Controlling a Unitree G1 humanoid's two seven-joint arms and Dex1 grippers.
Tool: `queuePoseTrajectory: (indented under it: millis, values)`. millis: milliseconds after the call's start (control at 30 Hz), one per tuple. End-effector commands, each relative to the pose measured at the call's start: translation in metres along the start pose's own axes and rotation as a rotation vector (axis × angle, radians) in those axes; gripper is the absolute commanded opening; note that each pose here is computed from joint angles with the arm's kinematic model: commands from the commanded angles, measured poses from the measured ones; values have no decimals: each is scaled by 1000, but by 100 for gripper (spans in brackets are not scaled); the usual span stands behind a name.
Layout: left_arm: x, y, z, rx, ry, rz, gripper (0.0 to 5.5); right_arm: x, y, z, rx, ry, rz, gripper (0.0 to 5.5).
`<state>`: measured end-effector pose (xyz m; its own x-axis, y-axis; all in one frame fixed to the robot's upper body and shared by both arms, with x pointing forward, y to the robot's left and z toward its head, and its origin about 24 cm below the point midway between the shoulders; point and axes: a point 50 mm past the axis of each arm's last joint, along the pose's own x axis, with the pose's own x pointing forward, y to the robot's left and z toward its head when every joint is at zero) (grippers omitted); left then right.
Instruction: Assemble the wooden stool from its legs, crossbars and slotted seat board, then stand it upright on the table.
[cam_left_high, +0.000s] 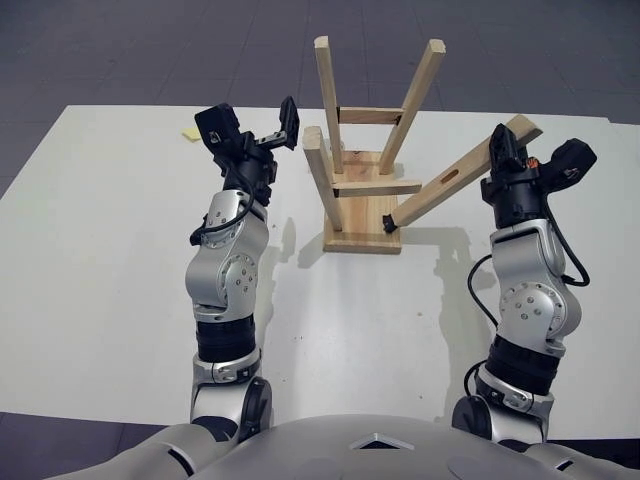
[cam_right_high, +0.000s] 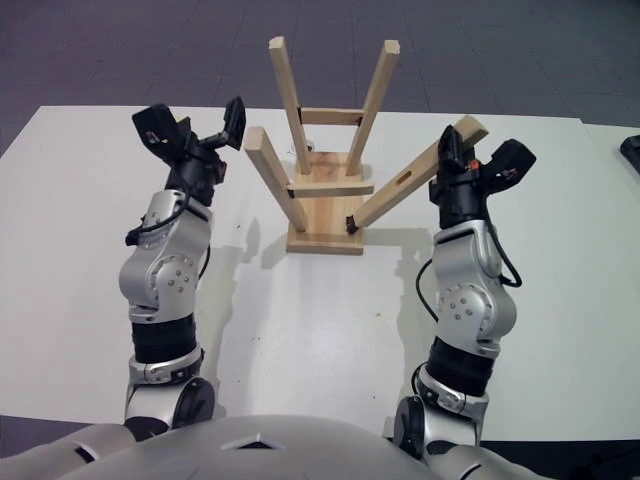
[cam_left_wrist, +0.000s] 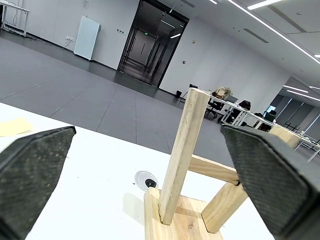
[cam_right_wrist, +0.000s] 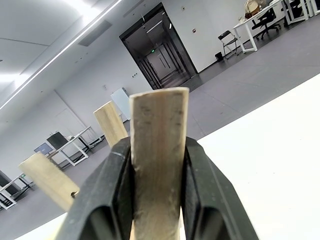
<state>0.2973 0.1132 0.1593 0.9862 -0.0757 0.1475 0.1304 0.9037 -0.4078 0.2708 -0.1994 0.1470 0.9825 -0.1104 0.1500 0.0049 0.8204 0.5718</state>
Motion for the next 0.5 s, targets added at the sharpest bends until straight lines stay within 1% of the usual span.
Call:
queuePoseTrajectory:
  millis: [33, 133, 500]
  values:
    - [0, -8, -2, -8, 15, -20, 540, -3, -6, -13, -25, 34, -48, 101]
    - [0, -9, -3, -10, 18, -24, 540, -4, -4, -16, -26, 31, -36, 101]
    - [1, -8, -2, -3, 24, -35, 540, -4, 5, -10, 53, -21, -2, 101]
